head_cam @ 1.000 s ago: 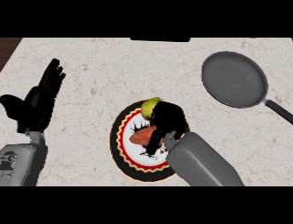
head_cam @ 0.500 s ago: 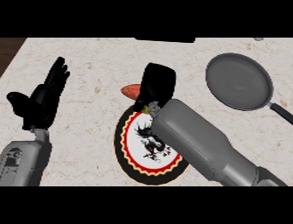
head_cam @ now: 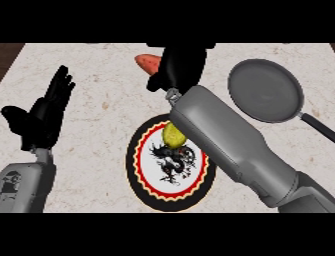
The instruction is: Pick the sweet potato from the plate and place it in the pan
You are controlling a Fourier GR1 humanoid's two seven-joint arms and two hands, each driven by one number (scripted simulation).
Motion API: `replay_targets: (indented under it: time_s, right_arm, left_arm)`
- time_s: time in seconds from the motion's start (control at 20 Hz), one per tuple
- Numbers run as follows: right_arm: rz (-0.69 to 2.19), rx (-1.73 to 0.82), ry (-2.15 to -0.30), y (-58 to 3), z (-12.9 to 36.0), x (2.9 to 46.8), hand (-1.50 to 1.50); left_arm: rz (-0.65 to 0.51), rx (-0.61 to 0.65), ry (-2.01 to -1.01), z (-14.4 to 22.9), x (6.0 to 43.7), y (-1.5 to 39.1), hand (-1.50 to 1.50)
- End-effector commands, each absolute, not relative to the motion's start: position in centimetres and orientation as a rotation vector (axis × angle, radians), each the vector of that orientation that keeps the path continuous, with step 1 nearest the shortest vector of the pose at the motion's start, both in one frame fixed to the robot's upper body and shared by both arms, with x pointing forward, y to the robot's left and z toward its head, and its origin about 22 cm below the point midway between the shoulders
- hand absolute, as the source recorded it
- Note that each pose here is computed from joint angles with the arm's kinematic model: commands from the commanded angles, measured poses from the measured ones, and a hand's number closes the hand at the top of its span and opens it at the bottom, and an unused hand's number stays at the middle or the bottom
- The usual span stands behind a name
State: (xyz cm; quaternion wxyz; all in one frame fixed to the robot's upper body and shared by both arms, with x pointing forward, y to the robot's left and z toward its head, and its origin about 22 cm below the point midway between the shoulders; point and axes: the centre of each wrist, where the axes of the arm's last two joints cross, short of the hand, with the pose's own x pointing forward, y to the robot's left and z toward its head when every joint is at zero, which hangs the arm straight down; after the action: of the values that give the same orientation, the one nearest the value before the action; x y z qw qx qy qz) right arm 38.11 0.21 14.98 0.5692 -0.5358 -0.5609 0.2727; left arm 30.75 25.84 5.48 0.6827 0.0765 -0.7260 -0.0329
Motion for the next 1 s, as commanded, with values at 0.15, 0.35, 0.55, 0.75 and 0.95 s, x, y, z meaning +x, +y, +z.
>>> replay_targets:
  time_s: [0.15,0.35,0.55,0.75,0.95]
  right_arm:
    - [0.203,-1.202,-1.346,-5.8,15.6,41.1,1.50]
    - [0.184,-1.273,-1.309,-9.5,14.2,42.5,1.50]
    - [0.141,-1.357,-1.262,-16.5,12.7,43.5,1.50]
    - [0.221,-1.477,-1.163,-22.5,7.7,43.0,1.50]
    - [0.198,-1.521,-1.126,-28.0,8.6,43.5,1.50]
  left_arm:
    - [-0.066,0.194,-1.637,5.3,30.2,26.7,0.00]
    - [-0.054,0.199,-1.615,5.1,29.6,27.1,0.00]
    - [-0.058,0.200,-1.621,5.8,30.4,26.8,0.00]
    - [-0.061,0.177,-1.629,5.4,29.9,26.5,0.00]
    - [-0.065,0.189,-1.630,5.1,30.3,25.9,0.00]
